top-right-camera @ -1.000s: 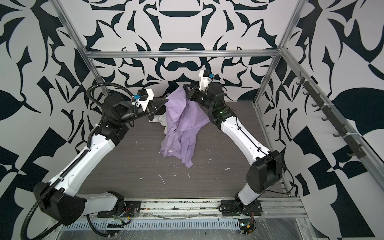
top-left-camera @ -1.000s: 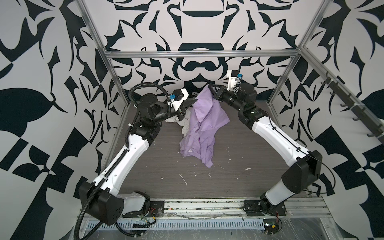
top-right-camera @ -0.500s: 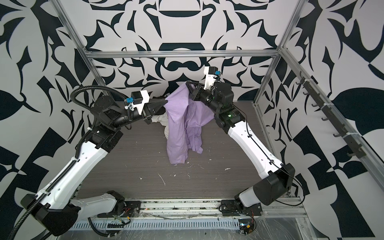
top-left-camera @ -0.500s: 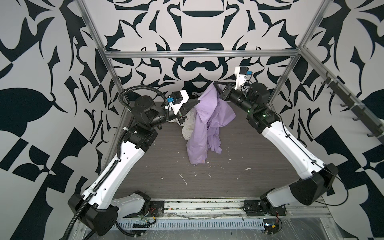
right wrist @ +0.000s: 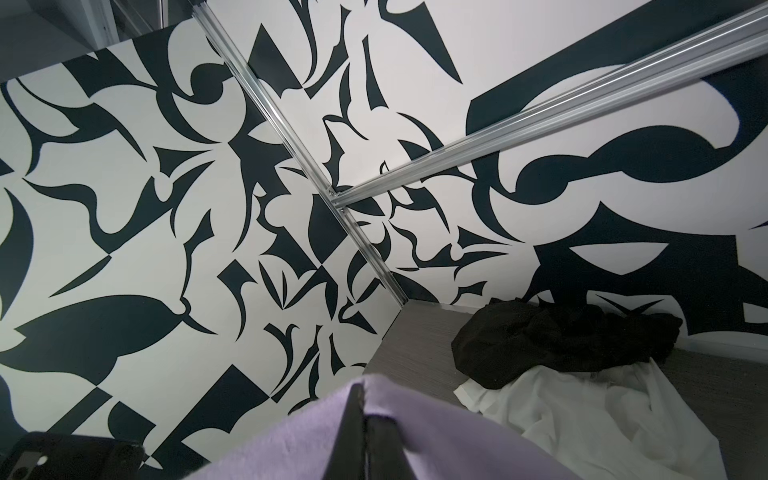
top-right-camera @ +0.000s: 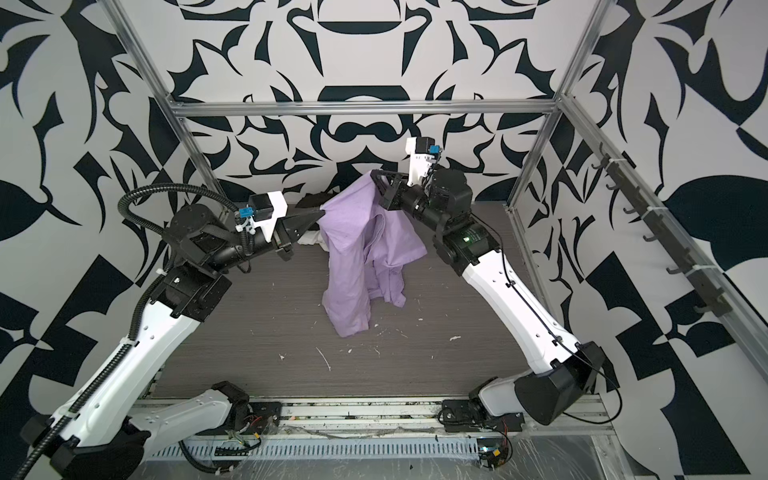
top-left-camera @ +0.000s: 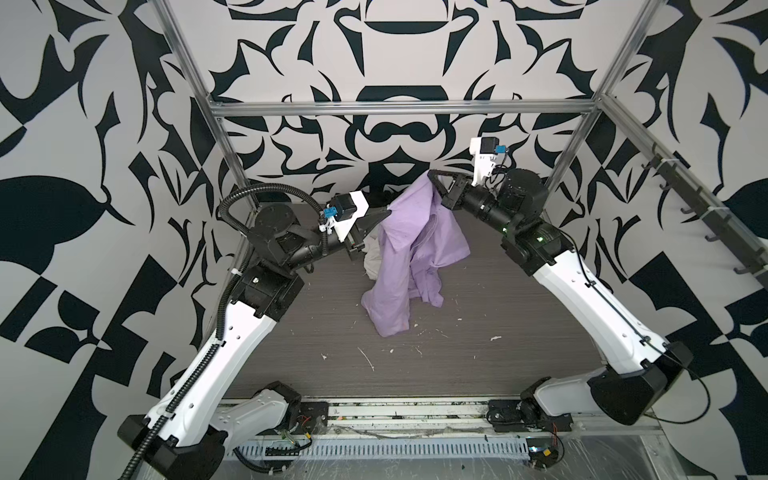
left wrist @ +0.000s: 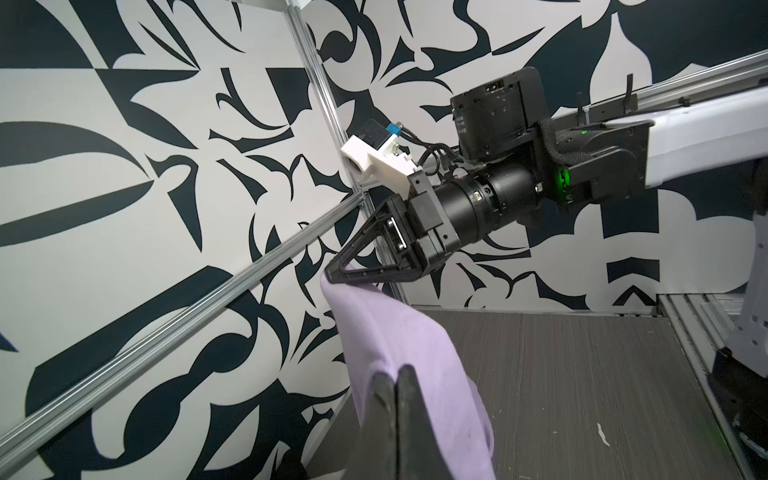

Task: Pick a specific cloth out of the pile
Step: 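Raise the lavender cloth with both grippers, spreading it apart above the table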

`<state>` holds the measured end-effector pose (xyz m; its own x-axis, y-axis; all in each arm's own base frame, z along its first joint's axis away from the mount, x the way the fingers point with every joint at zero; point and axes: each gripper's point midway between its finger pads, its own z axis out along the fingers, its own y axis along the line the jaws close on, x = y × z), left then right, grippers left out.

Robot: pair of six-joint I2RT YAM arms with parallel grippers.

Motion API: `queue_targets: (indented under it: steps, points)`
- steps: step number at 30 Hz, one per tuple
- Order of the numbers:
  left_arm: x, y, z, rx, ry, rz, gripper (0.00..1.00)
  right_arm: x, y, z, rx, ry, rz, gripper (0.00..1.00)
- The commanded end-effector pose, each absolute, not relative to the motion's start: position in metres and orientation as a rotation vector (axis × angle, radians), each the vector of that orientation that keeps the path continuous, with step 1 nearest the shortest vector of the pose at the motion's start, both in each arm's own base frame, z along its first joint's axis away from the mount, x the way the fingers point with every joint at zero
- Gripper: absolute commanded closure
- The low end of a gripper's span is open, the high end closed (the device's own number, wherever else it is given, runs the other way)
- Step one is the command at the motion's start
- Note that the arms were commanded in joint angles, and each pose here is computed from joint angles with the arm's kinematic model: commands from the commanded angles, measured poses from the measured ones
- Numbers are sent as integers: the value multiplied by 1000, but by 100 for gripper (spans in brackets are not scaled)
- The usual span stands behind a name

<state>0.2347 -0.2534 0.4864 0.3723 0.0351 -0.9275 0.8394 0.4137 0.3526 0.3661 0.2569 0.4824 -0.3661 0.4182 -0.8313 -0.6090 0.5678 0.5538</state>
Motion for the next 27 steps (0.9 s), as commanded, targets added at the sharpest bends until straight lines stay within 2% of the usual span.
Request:
queue_targets:
  steps: [1,12,27]
  points:
    - [224,-248,484,1025,1067,-639,100,360,244,498,-147,1563,1043,100]
    - [223,-243,453,1019,1159,-656,100,359,244,457,-148,1669,999,100]
    - [213,-231,417,1004,1292,-662,100,352,251,431,-217,1713,994,100]
